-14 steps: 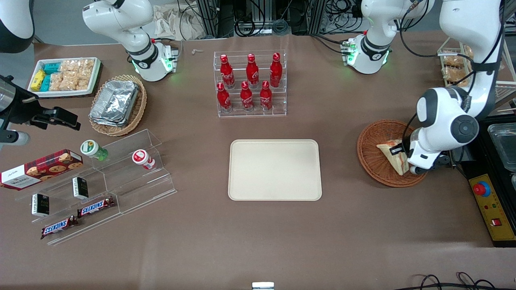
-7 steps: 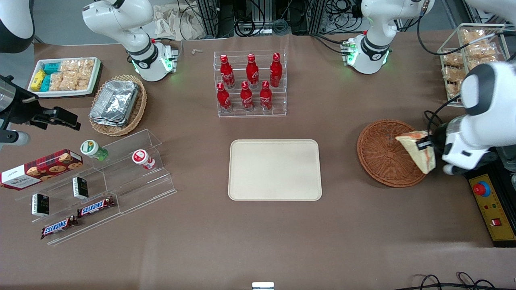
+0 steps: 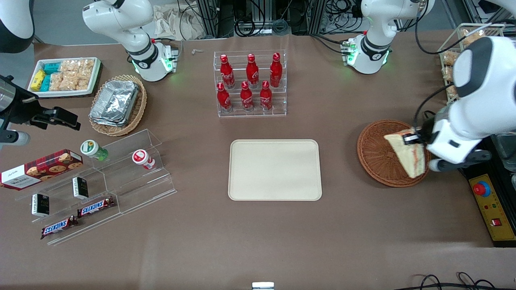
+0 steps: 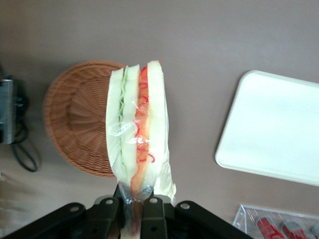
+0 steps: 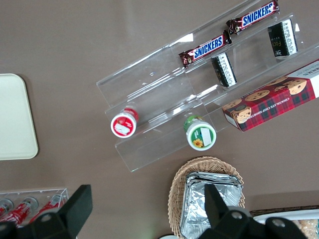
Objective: Place sandwich from basket to tray
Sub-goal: 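Lift the sandwich out of the basket and carry it toward the tray, then lower the sandwich onto the cream tray and open the left gripper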
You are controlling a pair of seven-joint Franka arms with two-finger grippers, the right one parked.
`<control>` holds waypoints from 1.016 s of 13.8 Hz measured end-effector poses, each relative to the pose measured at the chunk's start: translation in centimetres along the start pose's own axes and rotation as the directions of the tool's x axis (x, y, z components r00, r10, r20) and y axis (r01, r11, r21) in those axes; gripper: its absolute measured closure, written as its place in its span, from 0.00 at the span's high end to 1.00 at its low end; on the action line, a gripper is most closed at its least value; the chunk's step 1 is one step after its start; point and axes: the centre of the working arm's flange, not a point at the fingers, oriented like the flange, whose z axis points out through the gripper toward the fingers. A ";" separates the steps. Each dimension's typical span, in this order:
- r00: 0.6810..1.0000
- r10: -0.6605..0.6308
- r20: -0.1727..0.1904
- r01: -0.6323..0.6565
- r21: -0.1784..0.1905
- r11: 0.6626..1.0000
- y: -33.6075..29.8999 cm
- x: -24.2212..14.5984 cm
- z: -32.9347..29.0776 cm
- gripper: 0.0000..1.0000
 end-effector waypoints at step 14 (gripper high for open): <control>0.970 0.227 0.089 -0.228 0.008 0.974 20.9 -0.3 17.5 0.17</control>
